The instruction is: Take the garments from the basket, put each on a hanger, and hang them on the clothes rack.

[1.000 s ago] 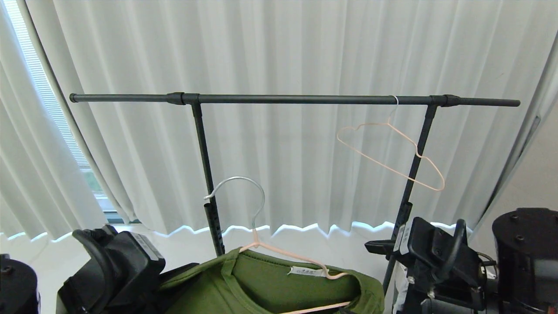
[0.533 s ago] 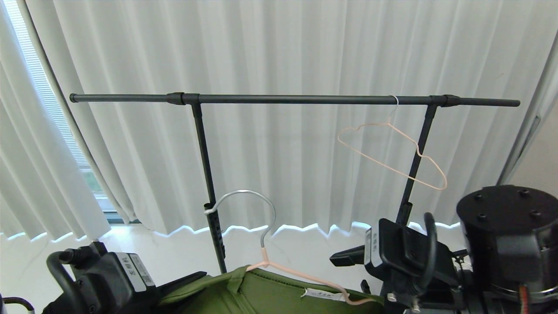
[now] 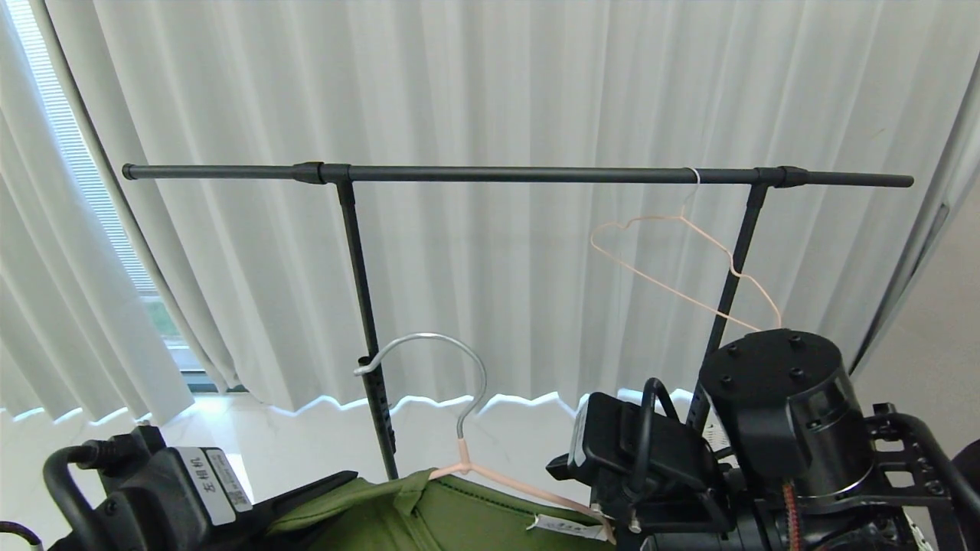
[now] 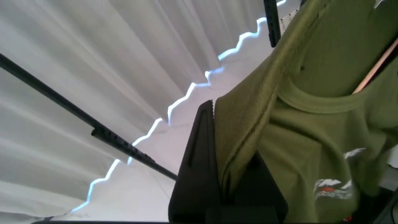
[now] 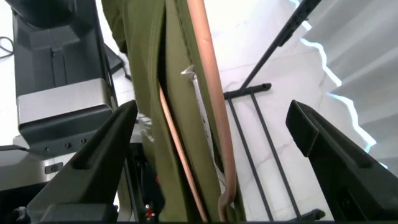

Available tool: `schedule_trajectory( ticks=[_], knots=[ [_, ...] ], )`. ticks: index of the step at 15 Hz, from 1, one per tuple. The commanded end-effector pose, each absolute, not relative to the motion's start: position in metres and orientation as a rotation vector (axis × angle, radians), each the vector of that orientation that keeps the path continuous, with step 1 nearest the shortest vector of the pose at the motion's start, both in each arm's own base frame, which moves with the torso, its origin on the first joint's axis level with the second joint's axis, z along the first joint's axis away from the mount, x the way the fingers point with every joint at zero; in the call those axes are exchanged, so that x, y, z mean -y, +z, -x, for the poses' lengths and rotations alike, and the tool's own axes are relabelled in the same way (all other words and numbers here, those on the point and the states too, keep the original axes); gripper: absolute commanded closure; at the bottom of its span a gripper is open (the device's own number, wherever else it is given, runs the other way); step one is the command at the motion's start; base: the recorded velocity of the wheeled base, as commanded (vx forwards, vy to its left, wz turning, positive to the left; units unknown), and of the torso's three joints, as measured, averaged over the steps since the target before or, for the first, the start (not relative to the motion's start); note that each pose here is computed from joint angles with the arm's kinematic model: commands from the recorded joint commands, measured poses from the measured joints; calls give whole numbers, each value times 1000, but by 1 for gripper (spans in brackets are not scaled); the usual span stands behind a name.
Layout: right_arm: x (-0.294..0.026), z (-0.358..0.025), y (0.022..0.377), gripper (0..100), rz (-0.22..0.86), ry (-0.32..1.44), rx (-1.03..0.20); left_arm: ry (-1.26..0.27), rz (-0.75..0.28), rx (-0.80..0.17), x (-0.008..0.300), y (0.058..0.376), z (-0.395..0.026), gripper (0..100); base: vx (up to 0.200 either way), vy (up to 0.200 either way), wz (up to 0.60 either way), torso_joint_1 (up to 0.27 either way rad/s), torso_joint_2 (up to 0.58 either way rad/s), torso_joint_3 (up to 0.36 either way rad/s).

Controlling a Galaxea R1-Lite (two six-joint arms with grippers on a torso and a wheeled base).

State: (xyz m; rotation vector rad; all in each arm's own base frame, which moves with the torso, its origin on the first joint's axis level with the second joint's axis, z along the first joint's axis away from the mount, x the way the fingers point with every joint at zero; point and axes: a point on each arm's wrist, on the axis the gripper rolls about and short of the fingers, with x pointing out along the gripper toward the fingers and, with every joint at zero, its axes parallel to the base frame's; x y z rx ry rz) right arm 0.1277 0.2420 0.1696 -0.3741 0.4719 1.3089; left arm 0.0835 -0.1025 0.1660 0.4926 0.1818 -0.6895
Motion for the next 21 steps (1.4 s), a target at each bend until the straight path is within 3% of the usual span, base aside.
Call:
schedule_trajectory(
  ticks=[1,3,4,12,13,18,21],
  knots=[
    [-244,-129,166,0,379,1307,-484,-691,-492,-182,103,166,-84,100,0,0,0,0,0,0],
    [-244,-129,166,0,380,1307,-486,-691,-492,-182,103,166,-84,100,0,0,0,0,0,0],
    [-244,-130,164,100,381,1306,-490,-691,-492,-182,103,166,-84,100,0,0,0,0,0,0],
    [-242,-133,166,100,382,1289,-476,-691,-493,-182,103,166,-84,100,0,0,0,0,0,0],
    [-241,-132,167,100,383,1287,-471,-690,-496,-182,103,166,-84,0,0,0,0,0,0,0],
    [-230,-130,181,100,436,1291,-383,-687,-489,-185,102,166,-84,0,0,0,0,0,0,0],
    [-205,-135,191,100,497,1204,-384,-684,-485,-187,101,165,-83,0,0,0,0,0,0,0]
  ],
)
